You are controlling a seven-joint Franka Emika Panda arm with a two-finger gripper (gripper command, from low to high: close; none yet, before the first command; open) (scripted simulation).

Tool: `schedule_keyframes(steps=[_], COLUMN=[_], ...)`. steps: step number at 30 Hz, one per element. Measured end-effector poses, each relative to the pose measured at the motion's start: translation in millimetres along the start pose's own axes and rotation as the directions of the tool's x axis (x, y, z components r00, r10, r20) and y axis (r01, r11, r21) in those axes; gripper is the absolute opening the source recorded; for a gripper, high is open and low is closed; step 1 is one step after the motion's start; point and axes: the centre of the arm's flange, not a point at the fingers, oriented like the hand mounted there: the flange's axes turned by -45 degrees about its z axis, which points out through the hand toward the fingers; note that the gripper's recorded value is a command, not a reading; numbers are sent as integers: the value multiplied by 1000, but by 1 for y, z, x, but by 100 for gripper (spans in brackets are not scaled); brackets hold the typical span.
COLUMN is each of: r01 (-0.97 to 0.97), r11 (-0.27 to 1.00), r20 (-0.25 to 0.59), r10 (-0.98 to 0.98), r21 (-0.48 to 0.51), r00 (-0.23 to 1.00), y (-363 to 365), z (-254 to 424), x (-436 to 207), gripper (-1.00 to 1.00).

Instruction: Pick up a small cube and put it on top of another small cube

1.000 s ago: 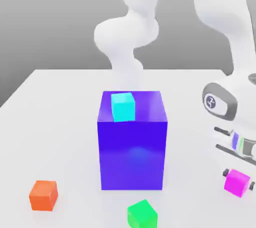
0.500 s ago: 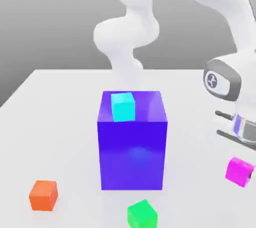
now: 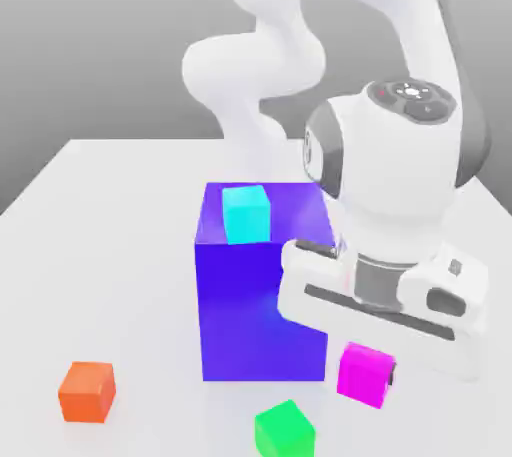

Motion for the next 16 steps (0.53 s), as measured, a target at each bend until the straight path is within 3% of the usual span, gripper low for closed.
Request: schedule_keyframes(steps=[6,12,13,16], r01=[143,168,167,167], r11=[990,986,986,986], r20=[-1,2,0,0], r10=[-143,-168,-167,-167], r21=[-6,-8,-9,-9], r00=[990,986,986,986], y=[-49,-53,-54,-54], z=[0,50,60,60], x=[-17,-16,-16,-16], gripper=[-100,-100,100,100])
